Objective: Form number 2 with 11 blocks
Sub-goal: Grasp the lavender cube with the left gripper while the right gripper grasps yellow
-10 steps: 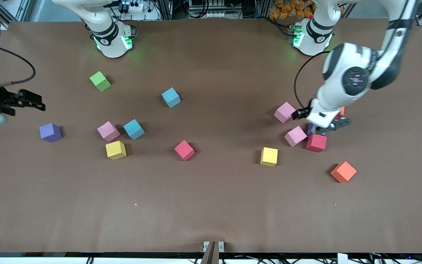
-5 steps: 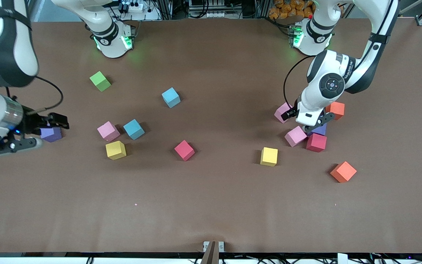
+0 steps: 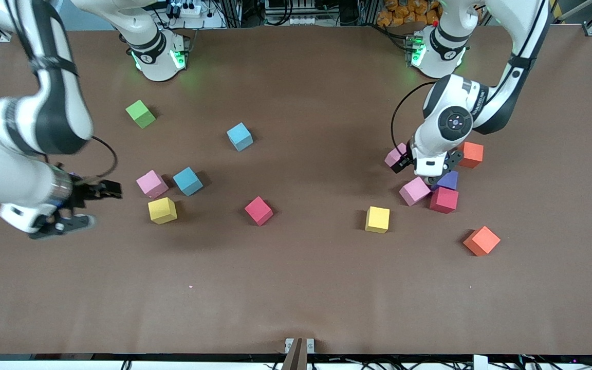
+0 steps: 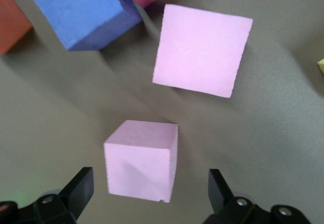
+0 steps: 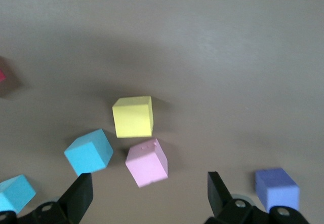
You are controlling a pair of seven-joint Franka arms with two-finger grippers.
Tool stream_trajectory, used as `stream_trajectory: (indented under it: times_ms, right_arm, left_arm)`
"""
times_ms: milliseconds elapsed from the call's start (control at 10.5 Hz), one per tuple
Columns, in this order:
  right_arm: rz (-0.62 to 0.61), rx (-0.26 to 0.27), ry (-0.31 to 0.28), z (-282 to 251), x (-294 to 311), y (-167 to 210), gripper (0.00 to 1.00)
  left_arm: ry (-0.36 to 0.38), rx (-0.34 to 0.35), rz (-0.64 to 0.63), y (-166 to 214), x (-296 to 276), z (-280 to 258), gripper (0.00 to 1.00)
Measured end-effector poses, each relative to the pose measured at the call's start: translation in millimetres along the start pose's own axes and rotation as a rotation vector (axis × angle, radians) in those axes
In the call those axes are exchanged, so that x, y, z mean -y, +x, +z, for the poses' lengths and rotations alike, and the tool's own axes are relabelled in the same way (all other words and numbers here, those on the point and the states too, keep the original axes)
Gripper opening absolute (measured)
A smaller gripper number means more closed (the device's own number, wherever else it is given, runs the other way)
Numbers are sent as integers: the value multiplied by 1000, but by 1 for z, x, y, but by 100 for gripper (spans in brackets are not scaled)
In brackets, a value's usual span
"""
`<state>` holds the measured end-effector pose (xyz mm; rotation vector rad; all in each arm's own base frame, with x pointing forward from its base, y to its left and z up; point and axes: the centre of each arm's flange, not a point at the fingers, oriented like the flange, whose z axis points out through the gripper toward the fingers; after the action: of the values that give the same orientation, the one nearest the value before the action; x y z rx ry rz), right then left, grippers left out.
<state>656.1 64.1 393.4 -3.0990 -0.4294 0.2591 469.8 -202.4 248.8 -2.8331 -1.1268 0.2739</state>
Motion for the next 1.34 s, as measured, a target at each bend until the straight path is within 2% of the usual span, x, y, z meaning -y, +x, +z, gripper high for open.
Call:
stream_trajectory:
  times_ms: [191, 383, 1148, 1339]
  right_arm:
    - [-56, 20, -14, 47, 35, 24, 100]
    - [-90, 19, -25, 72, 60, 31, 100]
    - [-75, -15, -38, 152, 48, 12, 100]
    - [-72, -7, -37, 164, 47, 7, 100]
  left_arm:
    - [0, 8, -14, 0, -2, 9, 100]
    - [-15, 4, -12, -2, 0, 18, 100]
    - [-2, 16, -9, -9, 11, 45, 100]
    - [2, 19, -3, -9, 11, 51, 99]
